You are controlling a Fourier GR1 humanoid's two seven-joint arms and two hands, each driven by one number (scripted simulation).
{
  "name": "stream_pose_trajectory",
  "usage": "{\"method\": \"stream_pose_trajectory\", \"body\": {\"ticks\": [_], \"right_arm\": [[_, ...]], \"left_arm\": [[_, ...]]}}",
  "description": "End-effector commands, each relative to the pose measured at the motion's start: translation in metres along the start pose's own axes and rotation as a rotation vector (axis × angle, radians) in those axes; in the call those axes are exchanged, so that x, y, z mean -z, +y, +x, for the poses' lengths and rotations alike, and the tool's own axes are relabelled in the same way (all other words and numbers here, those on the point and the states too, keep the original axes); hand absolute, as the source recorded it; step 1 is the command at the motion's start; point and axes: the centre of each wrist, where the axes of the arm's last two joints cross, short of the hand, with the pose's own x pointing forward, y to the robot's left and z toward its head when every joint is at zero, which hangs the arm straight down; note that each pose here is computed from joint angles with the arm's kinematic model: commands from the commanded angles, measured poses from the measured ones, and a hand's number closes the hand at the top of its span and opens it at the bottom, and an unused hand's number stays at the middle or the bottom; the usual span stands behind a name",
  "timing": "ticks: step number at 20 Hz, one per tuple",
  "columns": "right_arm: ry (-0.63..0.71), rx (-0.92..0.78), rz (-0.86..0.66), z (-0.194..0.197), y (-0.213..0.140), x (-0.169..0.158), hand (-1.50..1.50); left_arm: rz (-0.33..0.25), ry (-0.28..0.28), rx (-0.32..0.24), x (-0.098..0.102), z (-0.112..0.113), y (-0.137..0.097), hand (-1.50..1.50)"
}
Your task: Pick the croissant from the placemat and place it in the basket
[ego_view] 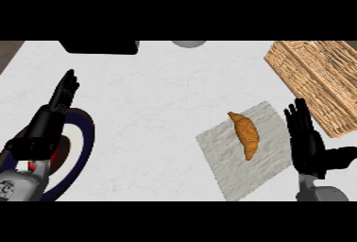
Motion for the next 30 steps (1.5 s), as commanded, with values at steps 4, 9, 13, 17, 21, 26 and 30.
{"method": "stream_pose_trajectory", "body": {"ticks": [4, 9, 13, 17, 21, 26, 30], "right_arm": [[-0.235, -0.276, 0.115, 0.063, -0.005, 0.010, 1.50], [-0.438, -0.506, 0.503, 0.062, 0.070, -0.021, 1.50], [-0.403, -0.551, 0.222, 0.037, 0.124, -0.051, -1.50], [-0.367, -0.774, 0.000, 0.030, 0.106, -0.036, -1.50], [-0.293, -1.040, -0.158, 0.046, 0.065, -0.008, -1.50], [-0.096, -1.311, -0.127, 0.064, 0.064, -0.007, -1.50], [0.049, -1.439, -0.038, 0.094, 0.093, -0.016, -1.50]], "left_arm": [[0.109, 0.046, -0.176, -0.015, -0.008, -0.014, 0.00], [0.099, 0.108, -0.286, -0.024, -0.010, -0.041, 0.00], [0.108, 0.155, -0.295, -0.034, -0.011, -0.050, 0.00], [0.109, 0.146, -0.299, -0.034, -0.011, -0.051, 0.00], [0.147, 0.173, -0.273, -0.046, -0.023, -0.043, 0.00], [0.158, 0.163, -0.270, -0.042, -0.018, -0.038, 0.00], [0.147, 0.165, -0.295, -0.039, -0.014, -0.046, 0.00]]}}
